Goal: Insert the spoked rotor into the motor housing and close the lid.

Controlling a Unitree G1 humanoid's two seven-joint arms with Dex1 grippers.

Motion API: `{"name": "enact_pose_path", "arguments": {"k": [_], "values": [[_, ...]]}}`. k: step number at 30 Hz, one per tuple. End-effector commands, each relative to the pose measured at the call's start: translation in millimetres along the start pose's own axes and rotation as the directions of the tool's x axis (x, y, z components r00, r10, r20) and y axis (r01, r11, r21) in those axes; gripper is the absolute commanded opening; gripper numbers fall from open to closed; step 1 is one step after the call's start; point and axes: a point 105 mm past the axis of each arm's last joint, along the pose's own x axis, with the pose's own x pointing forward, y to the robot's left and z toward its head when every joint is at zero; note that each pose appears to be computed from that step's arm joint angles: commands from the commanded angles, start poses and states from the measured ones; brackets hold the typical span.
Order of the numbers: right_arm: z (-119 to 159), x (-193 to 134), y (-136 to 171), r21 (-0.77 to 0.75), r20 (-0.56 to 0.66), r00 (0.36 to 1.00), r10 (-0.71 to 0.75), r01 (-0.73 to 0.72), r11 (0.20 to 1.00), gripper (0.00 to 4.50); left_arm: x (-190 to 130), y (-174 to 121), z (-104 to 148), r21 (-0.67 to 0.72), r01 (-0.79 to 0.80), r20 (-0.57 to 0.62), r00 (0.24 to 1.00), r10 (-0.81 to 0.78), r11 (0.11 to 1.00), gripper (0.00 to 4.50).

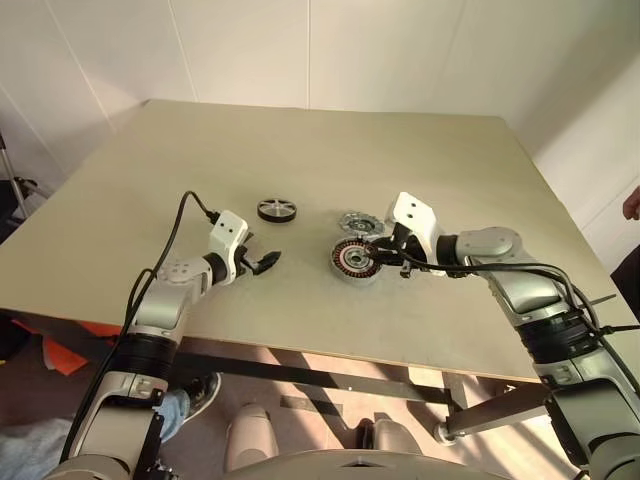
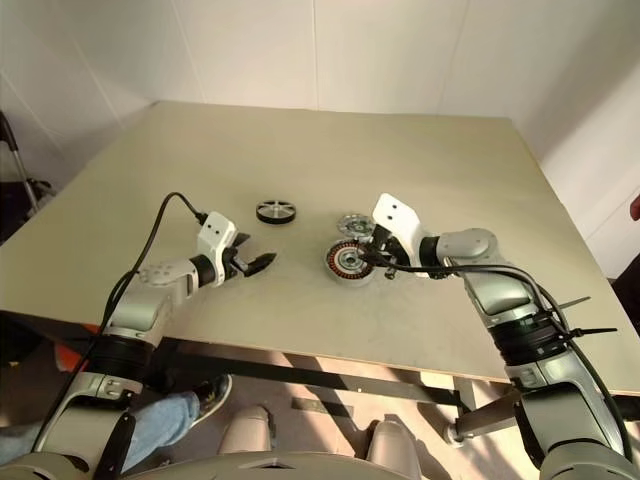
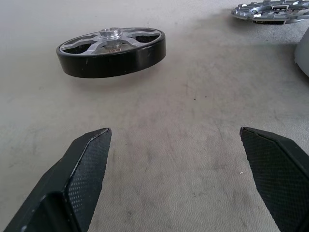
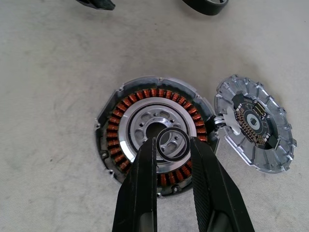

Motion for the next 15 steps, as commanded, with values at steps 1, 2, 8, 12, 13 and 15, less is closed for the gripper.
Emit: {"name": "enact_pose_path", "arguments": {"k": [1,2,8,12,13,15], "values": [[13,4,-5,-0.048,0.019,1.0,-0.017,0.018,0.999,0.66,-5,4,15,0.037,-0.02,0.044,0.999,0.019,0.999,4.5],[13,6,-3,-0.048,0.019,1.0,-0.01,0.011,0.999,0.66,-6,5,15,0.037,-0.024,0.045,0.999,0.022,0.999,4.5],[11,12,3,-0.039,0.019,1.0,0.008,-0.007,0.999,0.66,-7,5,13,0.033,-0.031,0.042,0.999,0.03,0.999,4.5],[8,15,-1,-0.025,0.009,1.0,-0.007,0.007,1.0,0.66,-7,4,13,0.032,-0.029,0.041,0.999,0.028,0.999,4.5],[7,16,-2,-0.021,0.006,1.0,-0.012,0.012,1.0,0.66,-7,4,13,0.032,-0.029,0.041,0.999,0.028,0.999,4.5],[4,16,-5,-0.017,-0.004,1.0,-0.02,0.02,1.0,0.66,-7,4,13,0.033,-0.029,0.04,0.999,0.028,0.999,4.5]]}}
